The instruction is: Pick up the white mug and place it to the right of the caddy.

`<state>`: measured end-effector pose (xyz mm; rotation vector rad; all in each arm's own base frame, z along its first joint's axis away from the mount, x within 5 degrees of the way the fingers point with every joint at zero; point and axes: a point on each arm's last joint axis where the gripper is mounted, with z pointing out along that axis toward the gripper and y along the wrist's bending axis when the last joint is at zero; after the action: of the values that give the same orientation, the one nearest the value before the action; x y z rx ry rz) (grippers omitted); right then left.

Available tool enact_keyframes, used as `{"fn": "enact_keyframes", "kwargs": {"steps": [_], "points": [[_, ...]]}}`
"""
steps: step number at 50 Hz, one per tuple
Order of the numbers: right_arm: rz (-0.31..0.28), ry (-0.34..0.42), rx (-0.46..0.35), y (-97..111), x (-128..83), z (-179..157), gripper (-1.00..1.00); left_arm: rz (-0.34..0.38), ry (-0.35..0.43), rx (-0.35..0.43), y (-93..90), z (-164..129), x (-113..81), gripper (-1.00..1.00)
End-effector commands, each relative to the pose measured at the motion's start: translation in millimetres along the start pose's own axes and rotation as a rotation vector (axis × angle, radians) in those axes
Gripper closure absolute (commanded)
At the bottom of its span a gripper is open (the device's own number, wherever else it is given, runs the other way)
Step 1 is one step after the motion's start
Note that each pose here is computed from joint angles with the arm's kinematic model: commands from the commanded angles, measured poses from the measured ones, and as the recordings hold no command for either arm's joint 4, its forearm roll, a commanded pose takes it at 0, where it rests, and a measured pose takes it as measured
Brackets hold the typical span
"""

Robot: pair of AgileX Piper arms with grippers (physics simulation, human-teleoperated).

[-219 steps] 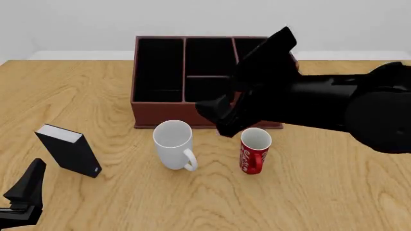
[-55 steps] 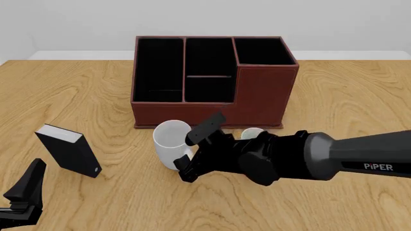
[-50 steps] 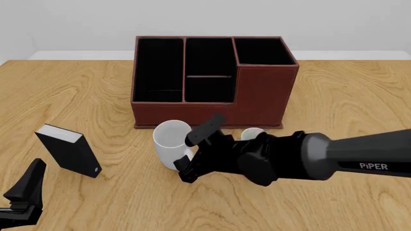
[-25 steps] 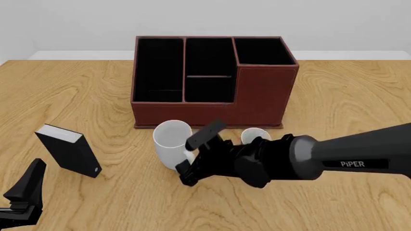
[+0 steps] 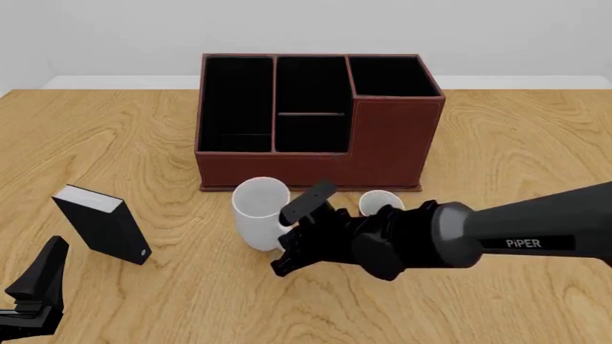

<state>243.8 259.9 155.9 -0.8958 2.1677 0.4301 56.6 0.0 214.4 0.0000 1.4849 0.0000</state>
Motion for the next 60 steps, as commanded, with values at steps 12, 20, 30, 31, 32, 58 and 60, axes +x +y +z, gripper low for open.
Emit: {"fn": "enact_keyframes", "kwargs": {"steps": [12, 20, 30, 31, 32, 58, 60], "points": [[-0.025, -0.039, 0.008, -3.5, -9.4, -15.0, 1.00, 0.000, 0.000, 0.000, 0.0, 0.0, 0.0, -1.00], [-0.040, -0.056, 0.001, -0.2, -15.5, -22.0, 1.00, 0.000, 0.000, 0.000, 0.0, 0.0, 0.0, -1.00], [-0.054, -0.077, -0.002, 1.5, -22.5, -32.2, 1.00, 0.000, 0.000, 0.000, 0.0, 0.0, 0.0, -1.00], [-0.055, -0.080, -0.001, 1.1, -23.4, -33.5, 1.00, 0.000, 0.000, 0.000, 0.0, 0.0, 0.0, -1.00], [-0.058, -0.082, 0.000, 0.7, -23.8, -34.2, 1.00, 0.000, 0.000, 0.000, 0.0, 0.0, 0.0, -1.00], [-0.124, -0.222, 0.012, 0.0, -59.6, -104.7, 1.00, 0.000, 0.000, 0.000, 0.0, 0.0, 0.0, -1.00], [-0.127, -0.228, 0.015, -0.9, -61.0, -108.3, 1.00, 0.000, 0.000, 0.000, 0.0, 0.0, 0.0, -1.00]]}}
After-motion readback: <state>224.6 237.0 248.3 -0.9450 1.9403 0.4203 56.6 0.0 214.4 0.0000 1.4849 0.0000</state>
